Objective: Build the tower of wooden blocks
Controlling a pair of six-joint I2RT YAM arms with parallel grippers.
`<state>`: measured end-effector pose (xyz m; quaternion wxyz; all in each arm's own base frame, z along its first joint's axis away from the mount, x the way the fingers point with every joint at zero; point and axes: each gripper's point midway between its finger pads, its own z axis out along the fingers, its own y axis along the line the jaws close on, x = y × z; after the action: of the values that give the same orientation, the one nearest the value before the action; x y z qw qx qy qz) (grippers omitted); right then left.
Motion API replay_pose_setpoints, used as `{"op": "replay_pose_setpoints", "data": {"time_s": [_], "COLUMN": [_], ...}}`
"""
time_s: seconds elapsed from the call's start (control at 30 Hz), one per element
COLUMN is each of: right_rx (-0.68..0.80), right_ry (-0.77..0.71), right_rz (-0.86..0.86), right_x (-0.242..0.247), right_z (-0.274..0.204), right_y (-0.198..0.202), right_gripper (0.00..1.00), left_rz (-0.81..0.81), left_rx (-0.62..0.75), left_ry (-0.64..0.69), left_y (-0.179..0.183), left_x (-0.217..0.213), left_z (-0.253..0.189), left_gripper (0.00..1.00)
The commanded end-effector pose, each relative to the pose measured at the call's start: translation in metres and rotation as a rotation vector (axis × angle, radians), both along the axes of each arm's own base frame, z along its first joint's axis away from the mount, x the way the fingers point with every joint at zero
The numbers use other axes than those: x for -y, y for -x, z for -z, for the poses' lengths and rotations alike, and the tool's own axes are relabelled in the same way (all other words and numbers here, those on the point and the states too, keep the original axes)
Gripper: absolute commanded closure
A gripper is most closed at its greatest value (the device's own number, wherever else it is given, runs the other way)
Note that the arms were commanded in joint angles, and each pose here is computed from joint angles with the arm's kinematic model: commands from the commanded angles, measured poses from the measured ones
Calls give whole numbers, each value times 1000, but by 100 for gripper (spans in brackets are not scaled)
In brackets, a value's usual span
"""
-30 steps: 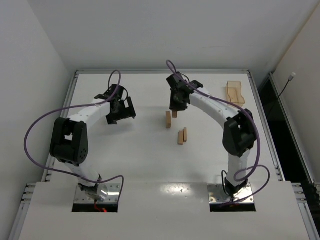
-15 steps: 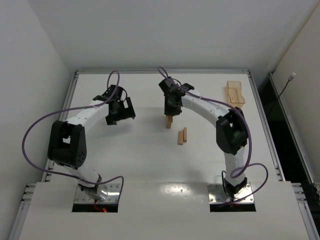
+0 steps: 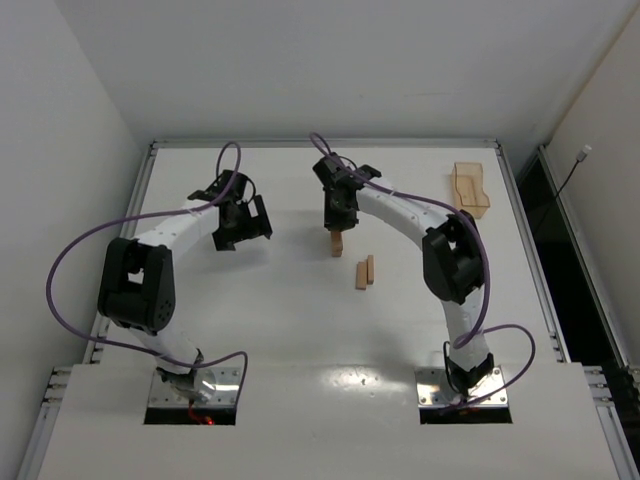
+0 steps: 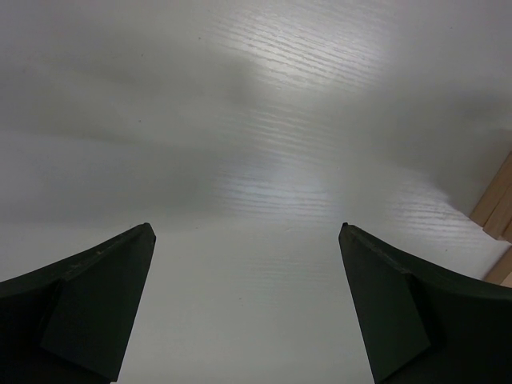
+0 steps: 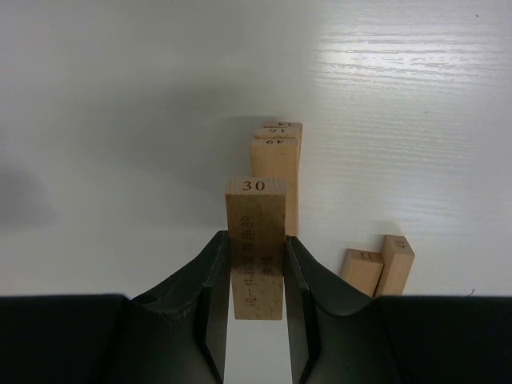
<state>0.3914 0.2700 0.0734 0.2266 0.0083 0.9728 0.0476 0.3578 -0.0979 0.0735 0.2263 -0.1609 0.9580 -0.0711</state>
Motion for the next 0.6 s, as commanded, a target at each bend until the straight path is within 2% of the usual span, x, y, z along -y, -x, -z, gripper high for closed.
{"op": "replay_pose_setpoints", "data": {"time_s": [0.0, 0.57], "right_rx": [36, 44], "right_ry": [-22, 12], "right_rz": [-3, 2], "right_x": [-6, 4], "right_z": [-14, -11], "right_y": [-11, -15], "right_gripper": [100, 100], "left_rz": [-4, -3], "left_rx": [53, 40], "left_ry": [23, 41], "left_y": [-18, -17], "left_x": [3, 7], "left_z": [-14, -11], "left_gripper": [0, 0]}}
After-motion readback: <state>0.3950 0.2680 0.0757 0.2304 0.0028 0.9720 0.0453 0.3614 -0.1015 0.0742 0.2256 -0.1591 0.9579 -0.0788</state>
